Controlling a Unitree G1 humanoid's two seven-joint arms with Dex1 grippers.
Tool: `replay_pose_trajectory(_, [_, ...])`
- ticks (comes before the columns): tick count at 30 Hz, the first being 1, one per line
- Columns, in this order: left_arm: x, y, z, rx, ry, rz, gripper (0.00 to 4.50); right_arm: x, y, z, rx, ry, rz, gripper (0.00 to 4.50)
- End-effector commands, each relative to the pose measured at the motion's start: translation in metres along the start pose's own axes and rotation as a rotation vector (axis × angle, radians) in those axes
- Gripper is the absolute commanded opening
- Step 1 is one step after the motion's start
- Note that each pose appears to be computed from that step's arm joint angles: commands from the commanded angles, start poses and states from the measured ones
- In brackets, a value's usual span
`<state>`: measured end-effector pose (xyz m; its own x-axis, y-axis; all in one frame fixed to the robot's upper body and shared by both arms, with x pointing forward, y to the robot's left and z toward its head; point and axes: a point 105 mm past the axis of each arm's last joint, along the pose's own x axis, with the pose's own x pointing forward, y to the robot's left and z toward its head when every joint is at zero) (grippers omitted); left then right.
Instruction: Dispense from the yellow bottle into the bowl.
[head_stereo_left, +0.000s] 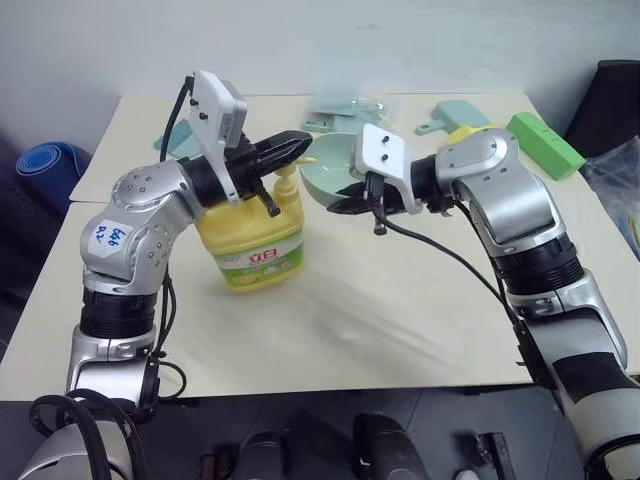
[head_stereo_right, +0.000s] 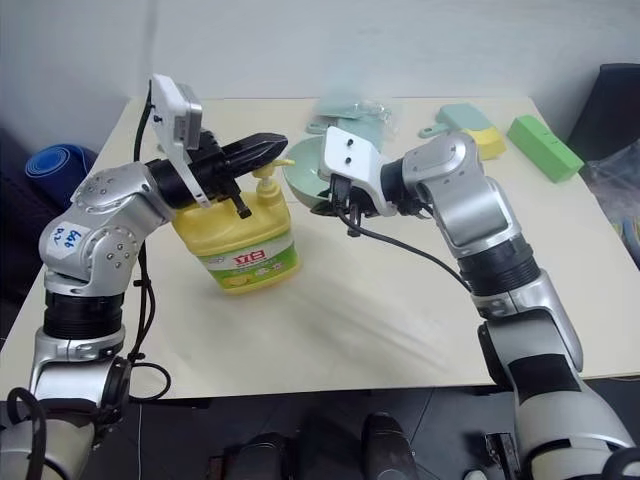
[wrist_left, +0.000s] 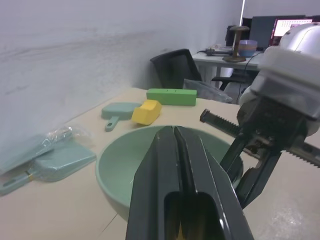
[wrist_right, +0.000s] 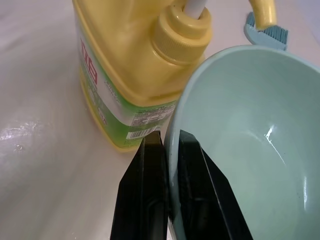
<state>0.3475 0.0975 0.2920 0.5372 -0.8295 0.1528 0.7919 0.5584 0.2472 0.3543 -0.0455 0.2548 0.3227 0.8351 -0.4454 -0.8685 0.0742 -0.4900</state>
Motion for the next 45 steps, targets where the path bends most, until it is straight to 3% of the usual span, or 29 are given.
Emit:
replay_pose_trajectory(1, [-0.001,0.005,0.003,-0.027,0.014,0.032,0.05,-0.005,0.000,0.019,-0.063,-0.030,-0.004,0.00])
replay_pose_trajectory(15, [-0.010,0.005,-0.059,-0.204,0.305,0.081,0.05,-0.003,0.001,0.026,-0.093,-0.039,0.008,0.00])
replay_pose_trajectory(32, [-0.010,-0.011,-0.100,-0.310,0.372,0.086,0.05,0.002,0.008,0.032,-0.075,-0.070,0.036,0.00])
replay_pose_trajectory(38, [-0.003,0.003,-0.043,-0.235,0.082,0.102,0.05,-0.006,-0.004,0.014,-0.009,-0.045,-0.046,0.00])
replay_pose_trajectory(42, [-0.015,-0.002,0.019,-0.119,-0.196,0.004,0.05,-0.015,-0.005,-0.032,0.110,-0.005,-0.087,0.00])
replay_pose_trajectory(45, [-0.031,-0.016,0.037,-0.042,-0.277,-0.094,0.05,-0.018,-0.004,-0.065,0.157,0.005,-0.136,0.00])
